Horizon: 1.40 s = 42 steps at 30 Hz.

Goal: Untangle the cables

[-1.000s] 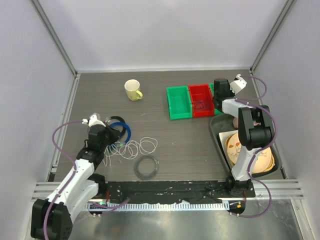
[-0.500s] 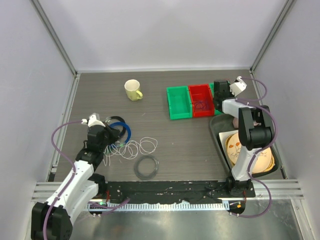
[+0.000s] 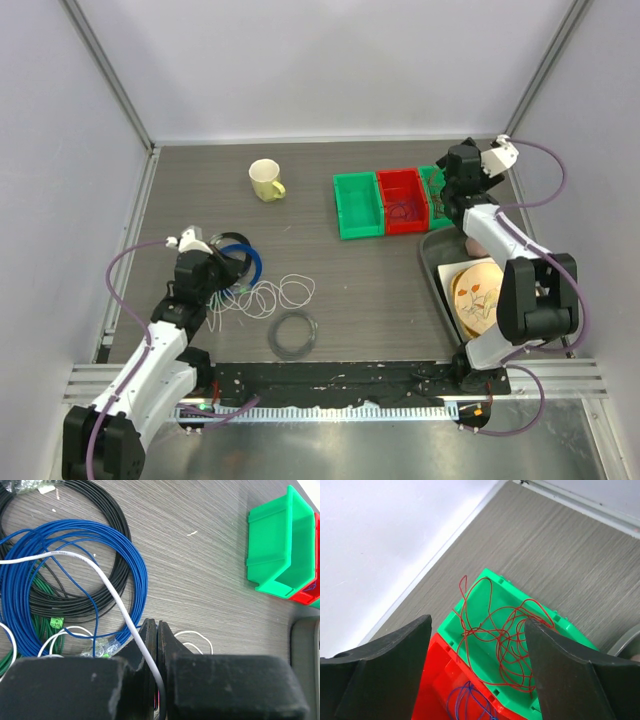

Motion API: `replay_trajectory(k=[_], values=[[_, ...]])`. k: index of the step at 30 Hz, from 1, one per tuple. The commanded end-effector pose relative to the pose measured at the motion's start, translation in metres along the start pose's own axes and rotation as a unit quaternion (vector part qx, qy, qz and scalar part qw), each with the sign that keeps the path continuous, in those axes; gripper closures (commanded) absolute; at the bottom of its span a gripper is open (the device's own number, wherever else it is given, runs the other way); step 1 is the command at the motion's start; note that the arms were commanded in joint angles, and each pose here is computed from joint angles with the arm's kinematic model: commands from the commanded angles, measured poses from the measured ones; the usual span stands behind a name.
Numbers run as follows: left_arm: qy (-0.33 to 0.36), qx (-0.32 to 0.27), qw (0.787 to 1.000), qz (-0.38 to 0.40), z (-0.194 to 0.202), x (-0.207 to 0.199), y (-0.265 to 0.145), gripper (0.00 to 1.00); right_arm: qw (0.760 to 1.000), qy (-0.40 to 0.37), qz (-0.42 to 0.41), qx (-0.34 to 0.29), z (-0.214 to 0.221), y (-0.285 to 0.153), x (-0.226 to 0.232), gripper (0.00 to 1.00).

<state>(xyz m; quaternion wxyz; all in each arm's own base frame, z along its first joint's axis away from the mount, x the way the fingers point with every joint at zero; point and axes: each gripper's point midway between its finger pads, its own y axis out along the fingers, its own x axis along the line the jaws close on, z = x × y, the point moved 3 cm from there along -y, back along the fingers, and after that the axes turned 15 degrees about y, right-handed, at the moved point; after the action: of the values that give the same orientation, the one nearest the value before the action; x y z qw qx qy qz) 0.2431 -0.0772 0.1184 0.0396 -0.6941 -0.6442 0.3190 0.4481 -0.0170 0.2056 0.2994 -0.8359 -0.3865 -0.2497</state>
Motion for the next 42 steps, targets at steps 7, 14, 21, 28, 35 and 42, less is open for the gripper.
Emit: replay_trajectory(k=[7,14,21,28,35,42], values=[[-0.013,-0.009,0.998,0.056,-0.020,-0.025,-0.005,1.00,0.975,-0.099,-0.170,0.107,-0.004,-0.065,0.025,0.16],[-0.017,0.012,0.987,0.159,-0.031,-0.068,-0.007,1.00,0.794,-0.129,-0.498,0.324,0.077,-0.206,0.038,0.11],[0.047,-0.023,0.953,0.298,-0.091,-0.158,-0.038,1.00,0.628,-0.157,-0.647,0.403,0.132,-0.320,0.012,0.10],[0.096,0.014,0.897,0.432,-0.081,-0.241,-0.068,1.00,0.614,-0.149,-0.698,0.338,0.120,-0.350,0.023,0.11],[0.108,0.039,0.877,0.467,-0.068,-0.257,-0.074,1.00,0.680,-0.160,-0.666,0.260,0.096,-0.331,0.024,0.11],[0.100,0.058,0.856,0.503,-0.060,-0.271,-0.084,1.00,0.552,-0.161,-0.749,0.329,0.118,-0.379,0.018,0.14]])
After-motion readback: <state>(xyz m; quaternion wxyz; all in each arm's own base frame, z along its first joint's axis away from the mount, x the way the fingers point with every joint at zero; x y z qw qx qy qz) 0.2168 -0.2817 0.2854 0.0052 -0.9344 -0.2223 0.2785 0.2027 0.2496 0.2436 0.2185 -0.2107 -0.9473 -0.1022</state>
